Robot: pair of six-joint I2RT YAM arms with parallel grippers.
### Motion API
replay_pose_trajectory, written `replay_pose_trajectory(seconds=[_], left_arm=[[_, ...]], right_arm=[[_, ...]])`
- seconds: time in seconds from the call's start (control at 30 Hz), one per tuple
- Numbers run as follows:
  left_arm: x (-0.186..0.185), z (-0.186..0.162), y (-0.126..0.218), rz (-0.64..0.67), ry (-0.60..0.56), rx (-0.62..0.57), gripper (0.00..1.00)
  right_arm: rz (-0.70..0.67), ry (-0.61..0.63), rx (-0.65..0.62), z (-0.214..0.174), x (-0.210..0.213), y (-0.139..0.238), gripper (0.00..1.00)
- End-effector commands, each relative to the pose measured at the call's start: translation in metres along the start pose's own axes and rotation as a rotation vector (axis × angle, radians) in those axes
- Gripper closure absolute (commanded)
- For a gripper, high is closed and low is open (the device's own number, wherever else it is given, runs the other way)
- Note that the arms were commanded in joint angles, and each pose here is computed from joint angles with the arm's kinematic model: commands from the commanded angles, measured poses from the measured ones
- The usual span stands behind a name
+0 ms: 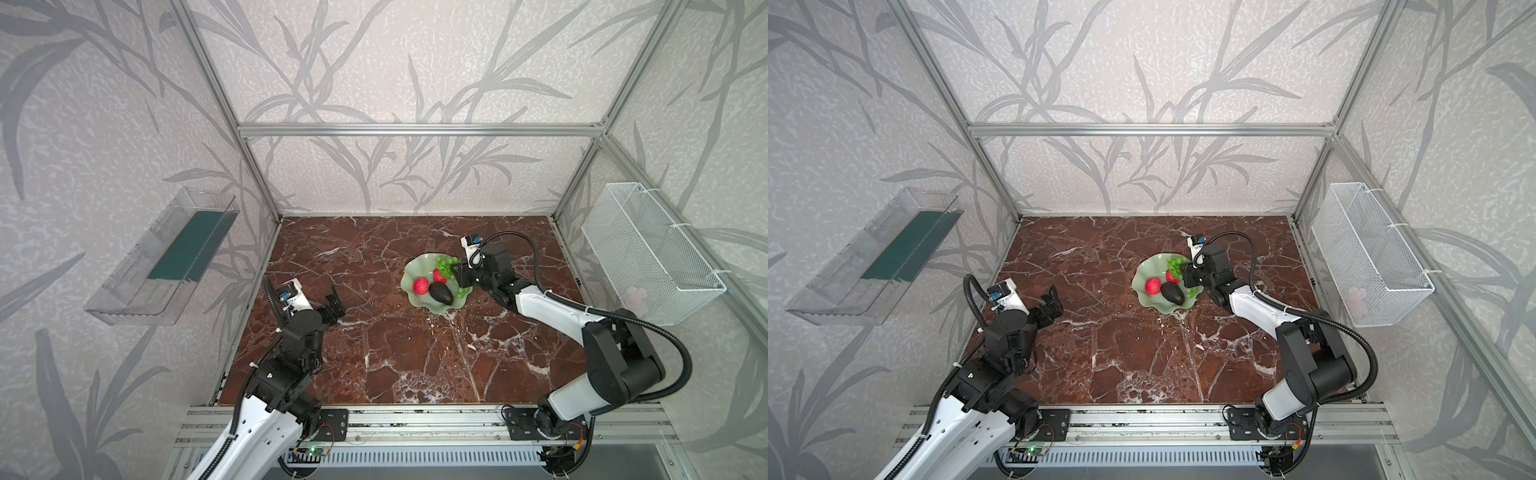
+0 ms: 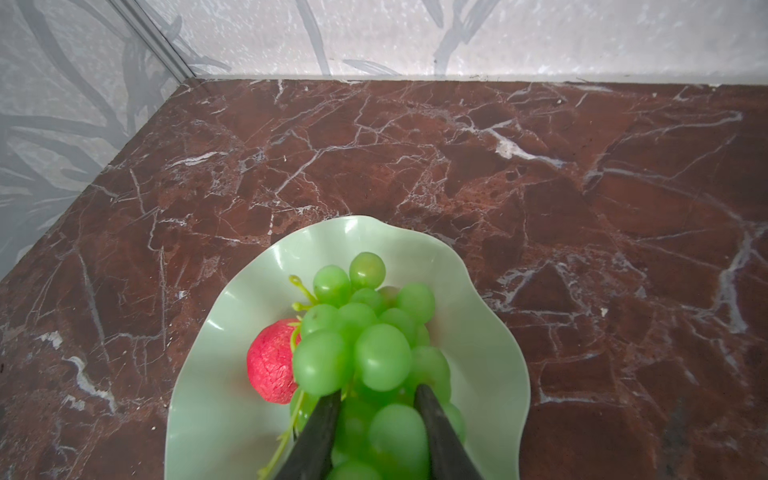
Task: Place and organize the fake fruits in the fruit bowl
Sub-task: 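Lift the grapes into the bowl and open the right gripper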
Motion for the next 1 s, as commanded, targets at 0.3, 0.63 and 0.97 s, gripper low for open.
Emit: replay_pose_trajectory(seconds=[0.3,0.63,0.97], left_arm=[[0.006,-0.001,0.000,0.056,-0.042,0.001,0.00],[0.006,0.000,-0.002,0.077,-0.055,-0.009,0.00],[0.008,-0.013,-0.023,0.221,-0.146,-0.082,0.00]], right_arm=[[0.004,-0.063,-0.047,0.004,-0.013,-0.025,0.51],[0.034,-0.038,-0.079,0.016,-0.005,-0.010,0.13],[-0.004,-0.005,-0.220,0.018,0.000,0.050,0.01]])
Point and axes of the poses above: each gripper's point midway between its finger pads, its own y axis back along the fingers, its own x axis along the line the jaws close on, z = x × y, the point moved 9 cm from there along y, back along the fingers, and after that the axes turned 13 degrees about -y, right-handed, at the moved point
